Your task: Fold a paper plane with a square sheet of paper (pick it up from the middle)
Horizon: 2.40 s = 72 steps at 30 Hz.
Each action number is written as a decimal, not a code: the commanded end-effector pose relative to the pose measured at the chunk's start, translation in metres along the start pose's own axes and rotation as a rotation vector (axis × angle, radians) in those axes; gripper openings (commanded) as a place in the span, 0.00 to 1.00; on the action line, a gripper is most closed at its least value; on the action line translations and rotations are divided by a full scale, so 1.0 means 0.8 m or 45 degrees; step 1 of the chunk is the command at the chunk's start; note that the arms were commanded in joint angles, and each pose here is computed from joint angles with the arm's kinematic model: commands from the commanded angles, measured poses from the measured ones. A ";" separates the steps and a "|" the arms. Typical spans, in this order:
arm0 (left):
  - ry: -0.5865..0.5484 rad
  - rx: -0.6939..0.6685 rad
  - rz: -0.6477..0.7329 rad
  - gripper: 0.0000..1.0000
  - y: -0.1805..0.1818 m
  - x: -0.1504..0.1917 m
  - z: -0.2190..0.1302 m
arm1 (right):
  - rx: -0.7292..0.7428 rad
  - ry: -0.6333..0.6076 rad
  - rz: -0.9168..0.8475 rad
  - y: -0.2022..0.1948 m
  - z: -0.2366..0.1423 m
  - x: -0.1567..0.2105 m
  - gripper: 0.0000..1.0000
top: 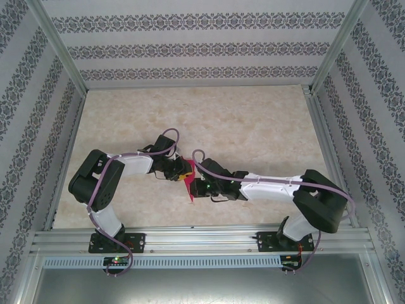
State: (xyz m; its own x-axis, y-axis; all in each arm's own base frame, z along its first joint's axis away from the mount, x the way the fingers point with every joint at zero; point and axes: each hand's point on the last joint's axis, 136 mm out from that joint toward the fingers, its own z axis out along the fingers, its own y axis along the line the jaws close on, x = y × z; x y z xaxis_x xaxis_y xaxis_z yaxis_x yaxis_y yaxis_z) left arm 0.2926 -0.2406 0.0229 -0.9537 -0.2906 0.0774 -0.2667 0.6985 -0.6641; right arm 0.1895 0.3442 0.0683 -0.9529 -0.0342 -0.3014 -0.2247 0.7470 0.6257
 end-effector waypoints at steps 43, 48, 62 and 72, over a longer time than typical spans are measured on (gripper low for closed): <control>-0.001 -0.177 -0.068 0.31 0.046 0.005 0.009 | -0.160 0.243 0.221 -0.042 0.058 0.070 0.05; -0.003 -0.181 -0.074 0.31 0.047 0.005 0.009 | -0.160 0.253 0.224 -0.044 0.051 0.078 0.07; 0.007 -0.182 -0.075 0.31 0.048 0.007 0.010 | -0.160 0.327 0.213 -0.046 0.037 0.107 0.07; 0.007 -0.172 -0.067 0.31 0.044 0.006 0.008 | -0.242 0.052 0.143 0.003 0.002 0.027 0.10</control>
State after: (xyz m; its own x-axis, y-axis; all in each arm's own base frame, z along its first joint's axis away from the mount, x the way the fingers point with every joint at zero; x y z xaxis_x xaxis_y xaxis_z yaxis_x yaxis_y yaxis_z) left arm 0.2923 -0.2405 0.0225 -0.9532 -0.2911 0.0820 -0.2708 0.7006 -0.6602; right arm 0.1490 0.3427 0.0441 -0.9916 -0.0320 -0.1250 -0.1181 0.6158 0.7790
